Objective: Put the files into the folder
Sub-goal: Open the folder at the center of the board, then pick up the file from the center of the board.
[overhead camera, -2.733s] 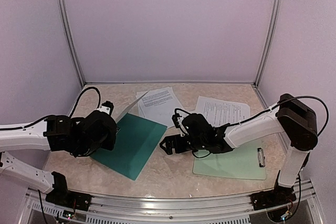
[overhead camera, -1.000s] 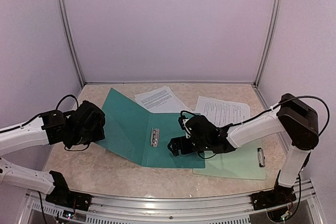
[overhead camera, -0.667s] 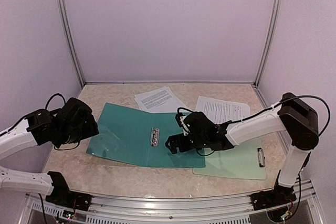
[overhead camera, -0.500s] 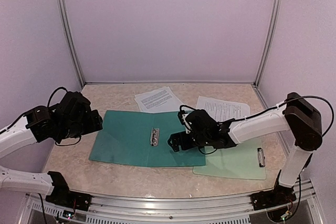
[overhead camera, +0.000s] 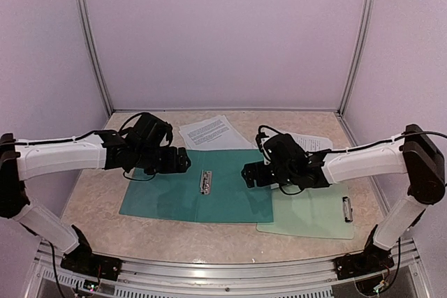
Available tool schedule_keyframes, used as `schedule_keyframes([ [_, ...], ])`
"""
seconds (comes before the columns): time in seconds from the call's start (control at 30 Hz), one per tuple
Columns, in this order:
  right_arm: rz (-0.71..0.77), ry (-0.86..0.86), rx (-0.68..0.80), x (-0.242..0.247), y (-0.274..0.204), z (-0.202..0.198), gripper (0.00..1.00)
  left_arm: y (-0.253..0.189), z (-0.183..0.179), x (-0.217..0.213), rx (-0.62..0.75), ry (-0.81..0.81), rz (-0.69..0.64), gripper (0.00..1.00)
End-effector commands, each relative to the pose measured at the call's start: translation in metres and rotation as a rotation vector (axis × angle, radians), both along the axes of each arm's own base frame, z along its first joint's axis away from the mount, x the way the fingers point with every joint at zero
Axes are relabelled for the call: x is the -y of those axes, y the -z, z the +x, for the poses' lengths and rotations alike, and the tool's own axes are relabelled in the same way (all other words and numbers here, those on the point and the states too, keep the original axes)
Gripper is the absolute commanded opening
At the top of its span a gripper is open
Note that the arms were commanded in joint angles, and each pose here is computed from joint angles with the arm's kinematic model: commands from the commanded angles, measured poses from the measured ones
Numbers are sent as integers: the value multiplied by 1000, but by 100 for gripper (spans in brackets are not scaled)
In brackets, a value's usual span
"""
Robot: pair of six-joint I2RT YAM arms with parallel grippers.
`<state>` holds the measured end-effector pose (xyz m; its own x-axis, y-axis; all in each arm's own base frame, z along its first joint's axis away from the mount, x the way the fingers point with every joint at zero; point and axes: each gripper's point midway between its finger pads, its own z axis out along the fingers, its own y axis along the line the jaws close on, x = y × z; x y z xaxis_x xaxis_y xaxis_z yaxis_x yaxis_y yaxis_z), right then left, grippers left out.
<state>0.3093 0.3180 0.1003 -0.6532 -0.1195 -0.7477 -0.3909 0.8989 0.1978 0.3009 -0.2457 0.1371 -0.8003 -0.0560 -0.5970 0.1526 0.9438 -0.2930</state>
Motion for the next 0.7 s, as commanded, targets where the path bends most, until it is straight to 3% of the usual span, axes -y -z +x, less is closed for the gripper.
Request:
schedule_keyframes([
  [0.0, -70, 62, -19, 35, 12, 5, 95, -15, 18, 44, 52, 132, -119, 85],
  [0.2, -78, 32, -17, 32, 18, 10, 93, 8, 23, 49, 6, 153, -63, 85],
  [0.37, -21, 69, -37, 48, 14, 28, 93, -1, 23, 42, 60, 162, -48, 84],
  [0.67, 151, 299, -31, 102, -1, 45, 89, -5, 19, 84, 70, 278, -148, 83],
])
